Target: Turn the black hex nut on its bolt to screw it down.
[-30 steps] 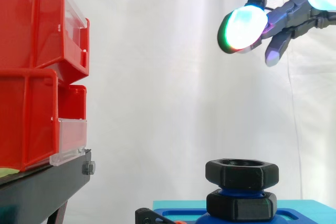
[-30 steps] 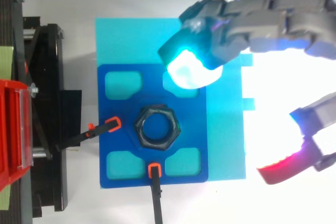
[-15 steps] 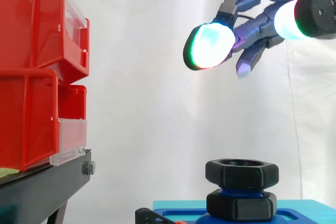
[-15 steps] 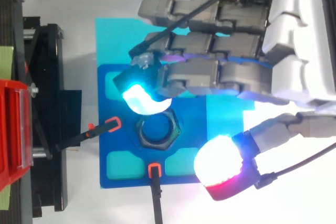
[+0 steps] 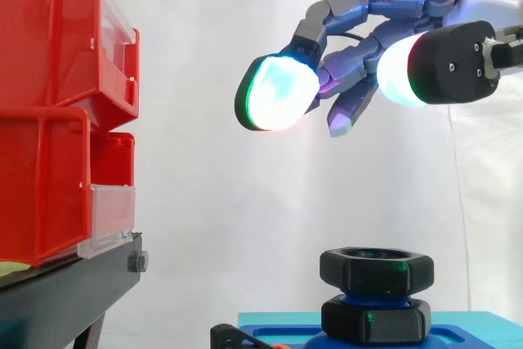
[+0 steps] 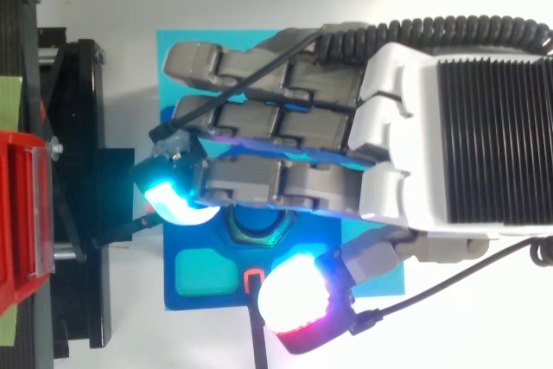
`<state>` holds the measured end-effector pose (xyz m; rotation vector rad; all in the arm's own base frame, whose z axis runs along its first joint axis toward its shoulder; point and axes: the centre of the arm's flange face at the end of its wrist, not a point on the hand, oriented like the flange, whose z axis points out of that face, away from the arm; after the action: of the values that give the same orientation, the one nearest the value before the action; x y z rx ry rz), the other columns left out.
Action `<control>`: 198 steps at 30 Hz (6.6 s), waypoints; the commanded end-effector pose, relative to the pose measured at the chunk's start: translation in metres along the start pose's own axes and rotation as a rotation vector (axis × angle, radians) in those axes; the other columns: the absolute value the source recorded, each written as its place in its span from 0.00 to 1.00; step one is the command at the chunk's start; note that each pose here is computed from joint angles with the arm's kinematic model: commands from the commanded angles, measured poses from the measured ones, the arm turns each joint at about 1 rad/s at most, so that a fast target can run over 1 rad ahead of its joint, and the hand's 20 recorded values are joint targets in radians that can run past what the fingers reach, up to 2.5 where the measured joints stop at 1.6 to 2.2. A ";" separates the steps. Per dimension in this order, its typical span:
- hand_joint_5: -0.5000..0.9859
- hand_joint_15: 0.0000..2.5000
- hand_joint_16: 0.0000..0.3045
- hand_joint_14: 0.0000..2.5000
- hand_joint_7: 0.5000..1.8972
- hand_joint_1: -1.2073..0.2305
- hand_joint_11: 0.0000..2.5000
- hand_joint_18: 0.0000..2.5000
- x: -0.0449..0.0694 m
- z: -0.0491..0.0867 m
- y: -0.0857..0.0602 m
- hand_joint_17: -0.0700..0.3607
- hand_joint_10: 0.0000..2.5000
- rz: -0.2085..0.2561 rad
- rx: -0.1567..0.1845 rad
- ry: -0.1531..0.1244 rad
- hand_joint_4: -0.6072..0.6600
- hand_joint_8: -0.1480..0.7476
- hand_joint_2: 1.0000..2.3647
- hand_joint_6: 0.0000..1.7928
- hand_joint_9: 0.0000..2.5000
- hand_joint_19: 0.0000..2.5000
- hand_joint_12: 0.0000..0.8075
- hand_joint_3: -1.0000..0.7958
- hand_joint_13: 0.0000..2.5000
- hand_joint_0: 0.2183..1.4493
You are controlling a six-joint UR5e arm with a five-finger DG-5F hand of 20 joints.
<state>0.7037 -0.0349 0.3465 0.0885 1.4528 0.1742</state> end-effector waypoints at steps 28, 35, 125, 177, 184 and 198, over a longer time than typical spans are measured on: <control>0.28 0.00 0.15 0.00 0.40 0.52 0.00 0.18 0.041 0.013 0.026 0.40 0.00 -0.144 -0.053 0.006 0.66 0.41 0.00 0.28 0.24 0.22 0.37 0.28 0.14 0.27; 0.28 0.00 0.15 0.00 0.44 0.53 0.00 0.18 0.054 0.017 0.026 0.40 0.00 -0.143 -0.056 0.004 0.65 0.41 0.00 0.28 0.24 0.23 0.37 0.28 0.14 0.26; 0.31 0.00 0.15 0.00 0.72 0.69 0.00 0.19 0.084 0.023 -0.015 0.41 0.00 -0.208 -0.151 -0.006 0.62 0.43 0.00 0.28 0.27 0.23 0.38 0.28 0.15 0.24; 0.29 0.00 0.16 0.00 0.57 0.74 0.00 0.19 0.076 0.038 -0.016 0.41 0.00 -0.216 -0.236 -0.081 0.64 0.43 0.00 0.28 0.27 0.22 0.39 0.28 0.14 0.23; 0.29 0.00 0.16 0.00 0.52 0.74 0.00 0.19 0.077 0.040 -0.006 0.41 0.00 -0.212 -0.221 -0.086 0.65 0.43 0.00 0.28 0.27 0.22 0.39 0.28 0.15 0.23; 0.29 0.00 0.16 0.00 0.52 0.72 0.00 0.19 0.086 0.034 -0.002 0.41 0.00 -0.208 -0.227 -0.019 0.65 0.43 0.00 0.28 0.27 0.23 0.39 0.28 0.15 0.23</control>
<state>0.7477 -0.0194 0.2678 -0.2437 1.3930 0.1657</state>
